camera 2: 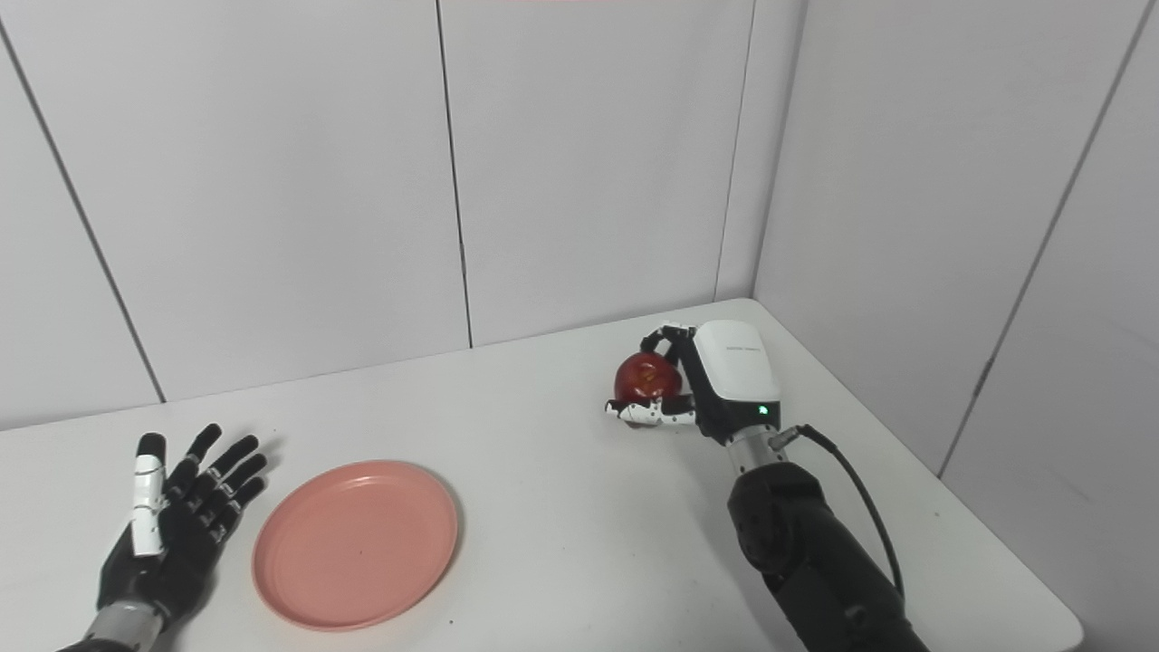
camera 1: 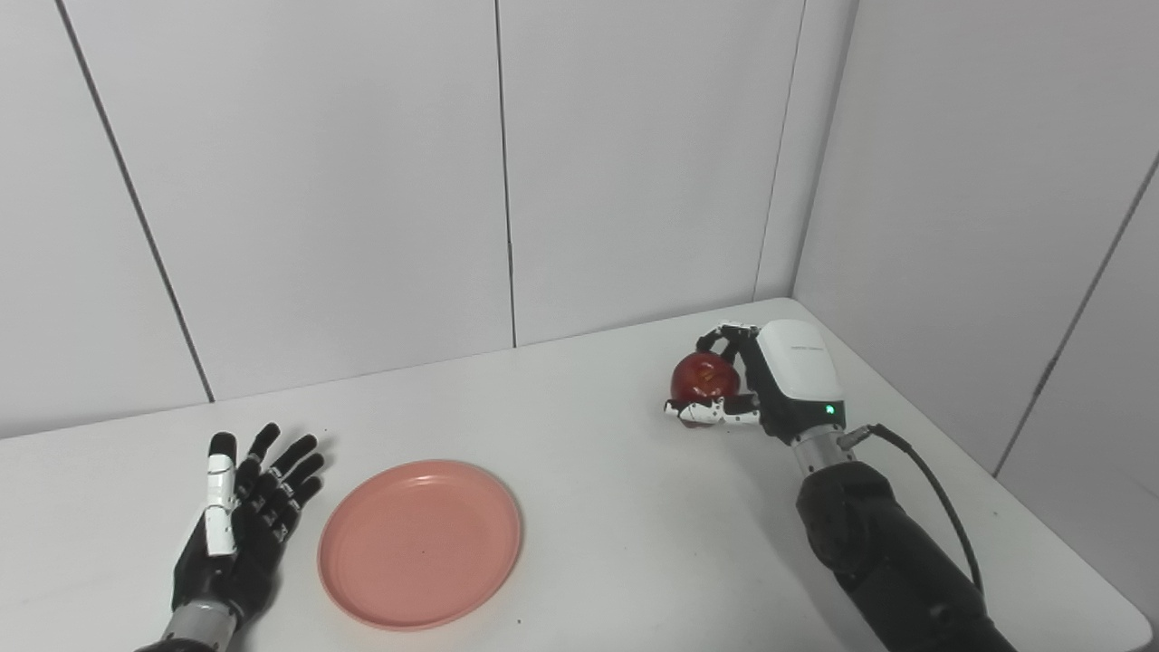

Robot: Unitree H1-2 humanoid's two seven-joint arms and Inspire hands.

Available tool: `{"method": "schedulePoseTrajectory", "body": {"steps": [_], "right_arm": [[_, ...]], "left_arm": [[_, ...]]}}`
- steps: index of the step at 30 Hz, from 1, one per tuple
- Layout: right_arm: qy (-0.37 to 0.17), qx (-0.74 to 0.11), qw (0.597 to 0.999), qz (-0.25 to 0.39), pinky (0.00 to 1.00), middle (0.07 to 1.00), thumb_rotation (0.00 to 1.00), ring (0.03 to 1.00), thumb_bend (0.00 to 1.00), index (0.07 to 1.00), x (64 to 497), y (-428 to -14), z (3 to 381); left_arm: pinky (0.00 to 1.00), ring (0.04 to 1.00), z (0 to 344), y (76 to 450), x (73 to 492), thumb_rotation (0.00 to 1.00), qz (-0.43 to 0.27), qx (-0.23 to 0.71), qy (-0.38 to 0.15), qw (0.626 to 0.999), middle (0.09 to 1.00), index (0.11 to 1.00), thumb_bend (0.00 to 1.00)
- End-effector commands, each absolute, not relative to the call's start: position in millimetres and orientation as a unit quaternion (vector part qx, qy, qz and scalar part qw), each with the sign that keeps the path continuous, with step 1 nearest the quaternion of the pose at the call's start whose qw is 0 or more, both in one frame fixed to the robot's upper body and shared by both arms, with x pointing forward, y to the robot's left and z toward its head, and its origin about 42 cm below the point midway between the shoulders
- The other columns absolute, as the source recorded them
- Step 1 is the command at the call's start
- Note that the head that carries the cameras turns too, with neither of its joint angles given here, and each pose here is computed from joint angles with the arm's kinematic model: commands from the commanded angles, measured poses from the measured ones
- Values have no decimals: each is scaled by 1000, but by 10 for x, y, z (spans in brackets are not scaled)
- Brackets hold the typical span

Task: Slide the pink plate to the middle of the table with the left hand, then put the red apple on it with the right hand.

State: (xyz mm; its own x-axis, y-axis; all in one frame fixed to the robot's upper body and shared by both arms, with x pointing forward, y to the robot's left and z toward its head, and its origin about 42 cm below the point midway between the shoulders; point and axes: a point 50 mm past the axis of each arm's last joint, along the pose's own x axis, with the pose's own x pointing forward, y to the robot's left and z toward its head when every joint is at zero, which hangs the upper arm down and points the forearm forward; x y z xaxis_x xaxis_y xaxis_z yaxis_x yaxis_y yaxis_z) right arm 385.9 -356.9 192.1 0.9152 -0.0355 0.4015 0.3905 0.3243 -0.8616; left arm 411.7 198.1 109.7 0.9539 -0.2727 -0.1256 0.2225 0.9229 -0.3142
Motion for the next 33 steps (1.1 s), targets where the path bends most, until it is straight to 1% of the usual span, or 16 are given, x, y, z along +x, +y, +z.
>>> {"method": "schedulePoseTrajectory", "body": {"steps": [1,6,11,15,20,24,27,33], "right_arm": [[-230,-558,786,-138,113,250,160,165,496,480,3983,-3498,2331],[-248,-549,788,-128,101,235,162,152,496,479,3987,-3373,2478],[-261,-550,784,-120,119,261,159,173,497,485,4004,-3281,2559],[-265,-554,781,-111,126,266,160,179,497,485,4010,-3244,2599],[-264,-549,787,-99,128,265,161,179,497,484,4041,-3220,2586],[-260,-551,788,-88,124,263,158,176,497,484,4053,-3196,2579],[-258,-552,789,-77,139,285,158,194,498,485,4050,-3157,2596],[-262,-549,792,-54,151,299,161,209,497,485,4032,-3060,2631]], "left_arm": [[927,880,775,1948,3935,991,-113,-147,167,968,856,947,653],[892,870,783,1905,3917,999,-114,-146,168,968,852,945,645],[883,851,789,1864,3905,1000,-112,-146,167,969,832,942,647],[870,855,807,1821,3895,999,-111,-145,168,969,836,939,659],[860,855,810,1772,3895,995,-110,-139,171,969,832,929,673],[876,858,816,1719,3890,986,-110,-140,171,969,828,920,679],[874,859,820,1677,3888,983,-111,-140,171,969,823,919,682],[869,856,821,1601,3878,986,-113,-136,169,970,819,914,680]]}}
